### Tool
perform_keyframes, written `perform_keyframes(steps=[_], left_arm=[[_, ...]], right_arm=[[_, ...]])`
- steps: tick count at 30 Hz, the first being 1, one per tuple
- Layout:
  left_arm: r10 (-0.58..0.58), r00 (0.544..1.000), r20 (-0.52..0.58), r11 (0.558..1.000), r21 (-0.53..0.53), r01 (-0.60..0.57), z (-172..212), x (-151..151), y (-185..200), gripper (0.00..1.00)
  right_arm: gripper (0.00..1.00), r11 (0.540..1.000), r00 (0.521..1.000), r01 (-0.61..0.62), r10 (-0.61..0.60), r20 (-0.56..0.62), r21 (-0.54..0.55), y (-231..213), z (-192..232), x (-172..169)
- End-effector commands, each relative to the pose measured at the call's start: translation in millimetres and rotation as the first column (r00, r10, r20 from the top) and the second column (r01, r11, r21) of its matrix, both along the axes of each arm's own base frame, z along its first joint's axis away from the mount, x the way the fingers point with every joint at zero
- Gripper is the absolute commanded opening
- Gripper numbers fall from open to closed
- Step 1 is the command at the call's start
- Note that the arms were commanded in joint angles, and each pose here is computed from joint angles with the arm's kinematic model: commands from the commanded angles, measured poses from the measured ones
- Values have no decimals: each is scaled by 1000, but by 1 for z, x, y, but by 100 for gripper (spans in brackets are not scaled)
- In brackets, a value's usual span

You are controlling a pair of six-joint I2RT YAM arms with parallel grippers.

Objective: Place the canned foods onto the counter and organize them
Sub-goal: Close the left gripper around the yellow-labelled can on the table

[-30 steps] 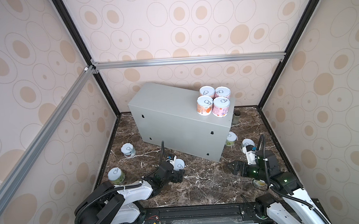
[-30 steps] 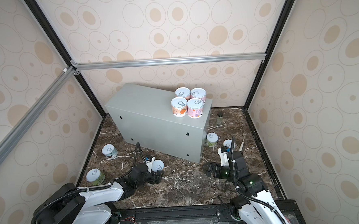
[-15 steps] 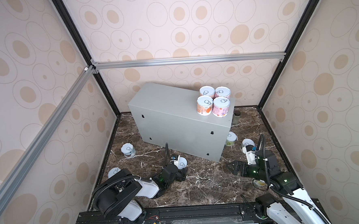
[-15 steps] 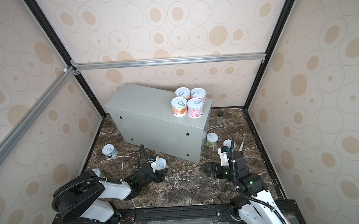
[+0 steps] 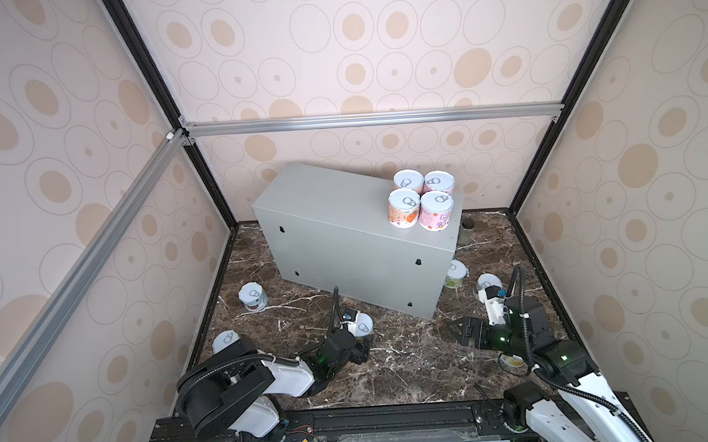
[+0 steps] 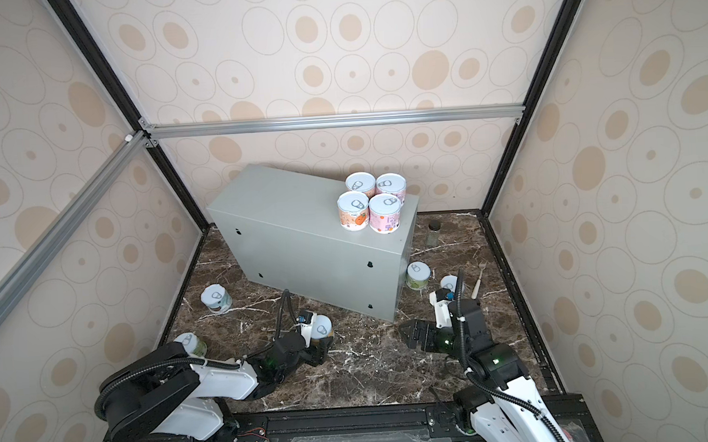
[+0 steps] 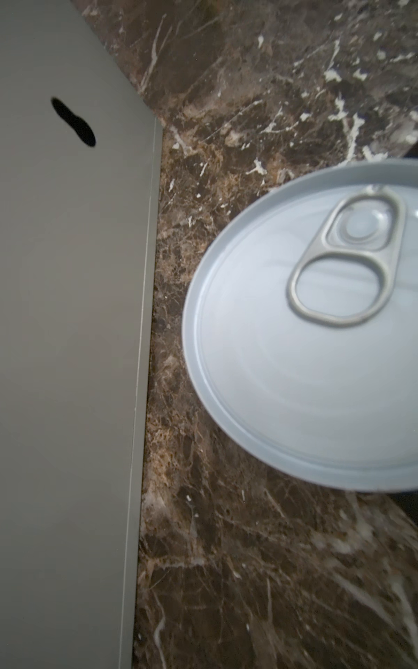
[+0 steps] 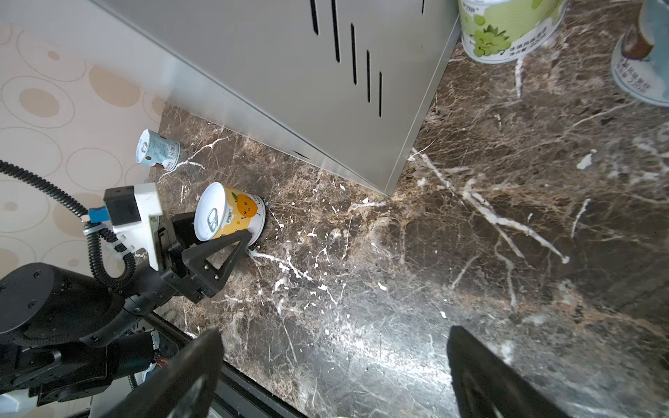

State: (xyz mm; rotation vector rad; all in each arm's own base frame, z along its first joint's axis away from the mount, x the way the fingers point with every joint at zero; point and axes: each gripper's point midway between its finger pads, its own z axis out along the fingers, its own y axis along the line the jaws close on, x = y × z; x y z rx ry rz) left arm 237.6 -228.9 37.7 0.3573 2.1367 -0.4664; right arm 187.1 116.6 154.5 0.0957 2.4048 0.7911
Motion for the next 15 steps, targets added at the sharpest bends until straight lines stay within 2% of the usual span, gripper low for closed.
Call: perform_keyframes(steps=[1,9,15], left_arm=[[50,996,72,995,-90,-43,30,7,-3,67],[68,987,142,991,-123,-51,69,7,0,66],[84,980,182,982,-180,-51,114,6,4,65]], right_arm=[[99,1000,1000,-15,15,14,2,2,9,-1],[99,1000,999,-19,19,35,1,0,17,-6],[99,1000,998,-16,16,59,11,0,25,-6]])
